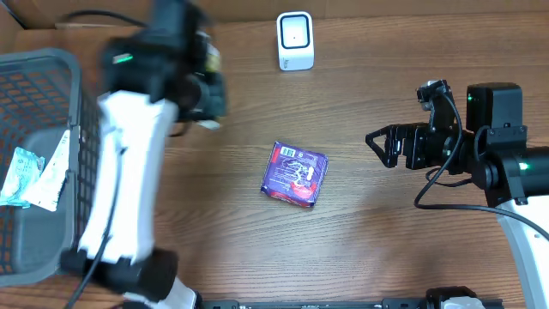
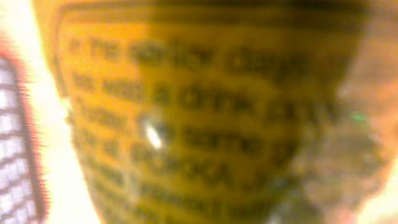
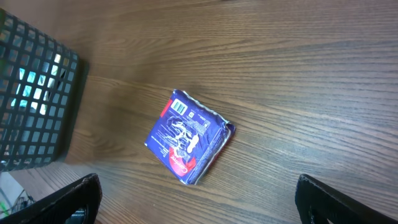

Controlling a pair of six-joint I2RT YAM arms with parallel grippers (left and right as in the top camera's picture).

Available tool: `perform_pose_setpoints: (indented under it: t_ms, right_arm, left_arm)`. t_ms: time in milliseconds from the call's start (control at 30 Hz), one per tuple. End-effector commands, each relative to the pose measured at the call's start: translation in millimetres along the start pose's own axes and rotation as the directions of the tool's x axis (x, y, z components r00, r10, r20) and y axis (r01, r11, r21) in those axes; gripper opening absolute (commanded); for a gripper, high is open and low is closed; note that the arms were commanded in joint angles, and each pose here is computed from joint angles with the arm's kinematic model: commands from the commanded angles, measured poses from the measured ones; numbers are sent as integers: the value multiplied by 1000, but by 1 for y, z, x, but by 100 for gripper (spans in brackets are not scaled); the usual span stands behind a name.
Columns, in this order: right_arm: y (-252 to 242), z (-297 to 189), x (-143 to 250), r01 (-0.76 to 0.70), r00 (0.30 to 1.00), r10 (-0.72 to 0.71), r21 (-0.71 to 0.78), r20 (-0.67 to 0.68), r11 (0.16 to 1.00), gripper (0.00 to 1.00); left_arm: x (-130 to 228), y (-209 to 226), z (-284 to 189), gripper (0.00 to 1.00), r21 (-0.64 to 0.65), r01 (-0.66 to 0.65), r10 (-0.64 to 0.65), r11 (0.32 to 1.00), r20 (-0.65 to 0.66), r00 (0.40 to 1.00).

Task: Scan the item barcode
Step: 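Carry the green juice box out and set it left of the pack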

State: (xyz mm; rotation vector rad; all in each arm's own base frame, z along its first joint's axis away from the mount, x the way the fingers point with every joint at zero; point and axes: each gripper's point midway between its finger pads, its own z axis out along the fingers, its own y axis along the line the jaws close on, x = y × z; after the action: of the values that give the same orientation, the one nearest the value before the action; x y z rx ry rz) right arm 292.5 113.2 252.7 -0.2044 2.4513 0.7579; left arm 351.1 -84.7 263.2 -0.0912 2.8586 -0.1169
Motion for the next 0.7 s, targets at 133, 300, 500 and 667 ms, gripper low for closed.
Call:
perform_pose_setpoints:
  t_ms: [133, 300, 500, 667]
  right_arm:
    - [6, -5, -7, 18, 1000, -18, -10, 22, 1000, 100]
    - [6, -5, -7, 19, 1000, -19, -10, 23, 1000, 100]
    - [4, -5, -8, 18, 1000, -19, 5, 25, 1000, 100]
    - [3, -5, -8, 19, 1000, -19, 6, 25, 1000, 100]
  left_arm:
    - [42, -19, 113, 7, -97, -11, -16, 995, -272, 962]
    - [60, -14, 173, 7, -145, 5, -57, 989, -359, 932]
    - [76, -15, 215, 20, -148, 1, -66, 989, -433, 899]
    - [83, -15, 227, 46, -158, -8, -68, 987, -464, 883]
